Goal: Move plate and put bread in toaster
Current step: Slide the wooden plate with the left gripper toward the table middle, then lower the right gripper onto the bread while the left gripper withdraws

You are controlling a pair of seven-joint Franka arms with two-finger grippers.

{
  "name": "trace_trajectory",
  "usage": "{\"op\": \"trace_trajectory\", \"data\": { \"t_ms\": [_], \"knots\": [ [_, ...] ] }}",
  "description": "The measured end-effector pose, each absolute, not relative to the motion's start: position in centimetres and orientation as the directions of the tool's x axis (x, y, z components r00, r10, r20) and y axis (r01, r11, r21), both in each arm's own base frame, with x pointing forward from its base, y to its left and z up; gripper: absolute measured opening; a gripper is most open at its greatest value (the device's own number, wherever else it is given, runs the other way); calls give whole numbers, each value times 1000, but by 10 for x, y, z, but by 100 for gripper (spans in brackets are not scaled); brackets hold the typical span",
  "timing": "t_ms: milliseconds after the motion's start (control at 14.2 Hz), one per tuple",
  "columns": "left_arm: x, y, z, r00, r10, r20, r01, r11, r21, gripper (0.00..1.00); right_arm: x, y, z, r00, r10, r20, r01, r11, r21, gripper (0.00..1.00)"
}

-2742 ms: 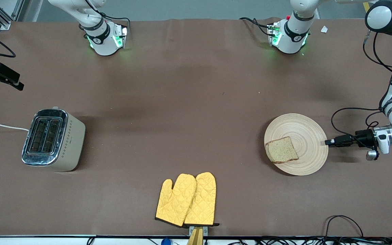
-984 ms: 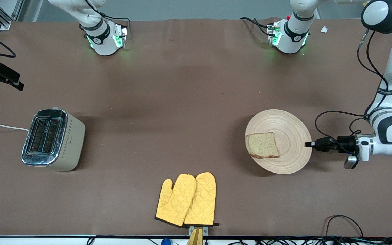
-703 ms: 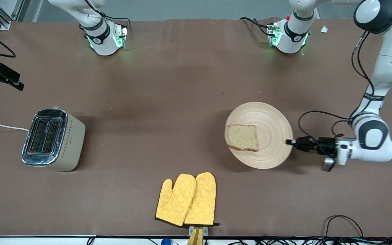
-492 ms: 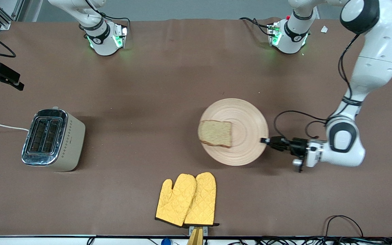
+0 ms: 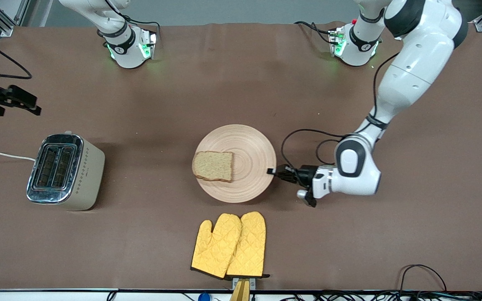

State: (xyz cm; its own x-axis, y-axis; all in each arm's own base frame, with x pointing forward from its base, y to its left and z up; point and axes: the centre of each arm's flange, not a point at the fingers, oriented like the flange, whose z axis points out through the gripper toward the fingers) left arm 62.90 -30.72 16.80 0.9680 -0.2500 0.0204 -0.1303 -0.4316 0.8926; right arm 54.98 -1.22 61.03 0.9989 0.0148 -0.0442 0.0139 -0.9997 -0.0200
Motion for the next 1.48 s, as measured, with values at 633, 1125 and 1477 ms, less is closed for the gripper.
{"op": "trace_trajectory", "data": {
  "t_ms": [633,1125,1477],
  "knots": [
    [592,-359,116,969,-245,-29,-91,-466,880,10,611,78,466,995,76,-71,75,-997,-13,100],
    [613,-348,131,983,-179,-39,-50,-468,882,56,604,170,356,1000,-2,-2,-2,-1000,-14,100],
    [663,-287,203,997,-51,-51,17,-526,851,100,585,252,302,1000,-6,3,-6,-1000,-15,100]
  ]
}}
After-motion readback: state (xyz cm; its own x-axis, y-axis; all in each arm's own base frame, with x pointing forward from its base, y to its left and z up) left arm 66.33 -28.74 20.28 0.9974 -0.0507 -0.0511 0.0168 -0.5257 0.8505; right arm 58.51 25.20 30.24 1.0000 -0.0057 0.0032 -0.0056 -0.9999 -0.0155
